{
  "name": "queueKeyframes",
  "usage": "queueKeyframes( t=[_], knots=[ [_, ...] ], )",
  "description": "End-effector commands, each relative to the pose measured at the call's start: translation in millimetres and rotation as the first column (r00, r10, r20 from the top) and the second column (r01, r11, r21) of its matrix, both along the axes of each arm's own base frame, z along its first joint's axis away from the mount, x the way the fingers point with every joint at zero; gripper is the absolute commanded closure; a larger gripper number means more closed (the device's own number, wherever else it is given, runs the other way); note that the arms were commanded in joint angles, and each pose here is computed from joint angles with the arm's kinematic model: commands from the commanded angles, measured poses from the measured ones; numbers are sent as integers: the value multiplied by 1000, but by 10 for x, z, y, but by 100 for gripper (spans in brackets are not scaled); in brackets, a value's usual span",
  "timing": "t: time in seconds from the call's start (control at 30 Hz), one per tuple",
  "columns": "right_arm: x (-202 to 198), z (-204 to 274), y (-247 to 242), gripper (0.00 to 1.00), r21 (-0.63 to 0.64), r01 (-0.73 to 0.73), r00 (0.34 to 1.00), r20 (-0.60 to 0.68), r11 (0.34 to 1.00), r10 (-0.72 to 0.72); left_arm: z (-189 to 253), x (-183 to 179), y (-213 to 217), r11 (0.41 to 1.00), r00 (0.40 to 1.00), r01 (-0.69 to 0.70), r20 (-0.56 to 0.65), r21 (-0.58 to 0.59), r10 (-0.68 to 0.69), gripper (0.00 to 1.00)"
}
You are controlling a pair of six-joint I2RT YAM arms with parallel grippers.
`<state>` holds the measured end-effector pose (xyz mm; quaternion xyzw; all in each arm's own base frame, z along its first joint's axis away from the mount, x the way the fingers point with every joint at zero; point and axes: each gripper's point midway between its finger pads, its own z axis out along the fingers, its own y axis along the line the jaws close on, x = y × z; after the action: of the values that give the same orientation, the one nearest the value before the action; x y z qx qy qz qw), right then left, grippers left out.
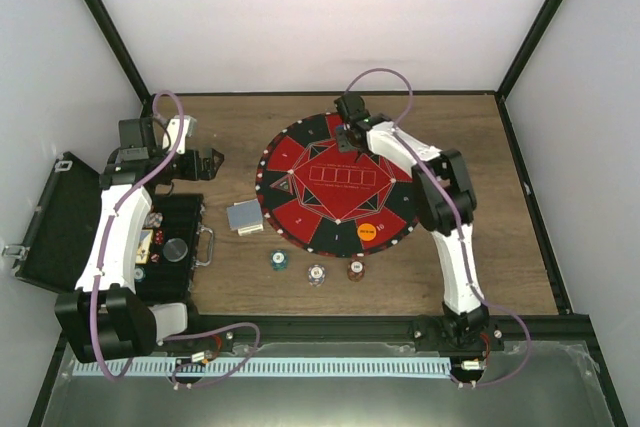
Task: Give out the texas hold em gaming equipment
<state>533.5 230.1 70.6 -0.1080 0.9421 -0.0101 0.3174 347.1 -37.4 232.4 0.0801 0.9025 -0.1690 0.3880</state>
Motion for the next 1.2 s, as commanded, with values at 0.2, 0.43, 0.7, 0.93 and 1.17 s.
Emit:
queueKeyframes(
  t=[0.2,0.43,0.7,0.93,1.17],
  knots=[
    [-1804,163,30,50,74,-27,990,-139,997,37,152,-49,-17,1000,999,16,35,-1,-16,0],
    [-2676,-136,-147,61,117,7,961,-276,993,26,215,-71,-35,1000,998,26,55,-2,-26,0],
    [-2804,-246,-136,65,92,-21,951,-305,996,48,263,-94,-36,1000,998,23,67,-1,-23,0],
    [-2794,-462,-189,65,6,-34,942,-334,999,34,308,-120,-33,1000,997,23,78,4,-23,0],
    [-2725,-559,-377,68,-115,6,949,-312,993,-42,355,-87,-47,1000,997,28,71,-6,-27,0]
  ],
)
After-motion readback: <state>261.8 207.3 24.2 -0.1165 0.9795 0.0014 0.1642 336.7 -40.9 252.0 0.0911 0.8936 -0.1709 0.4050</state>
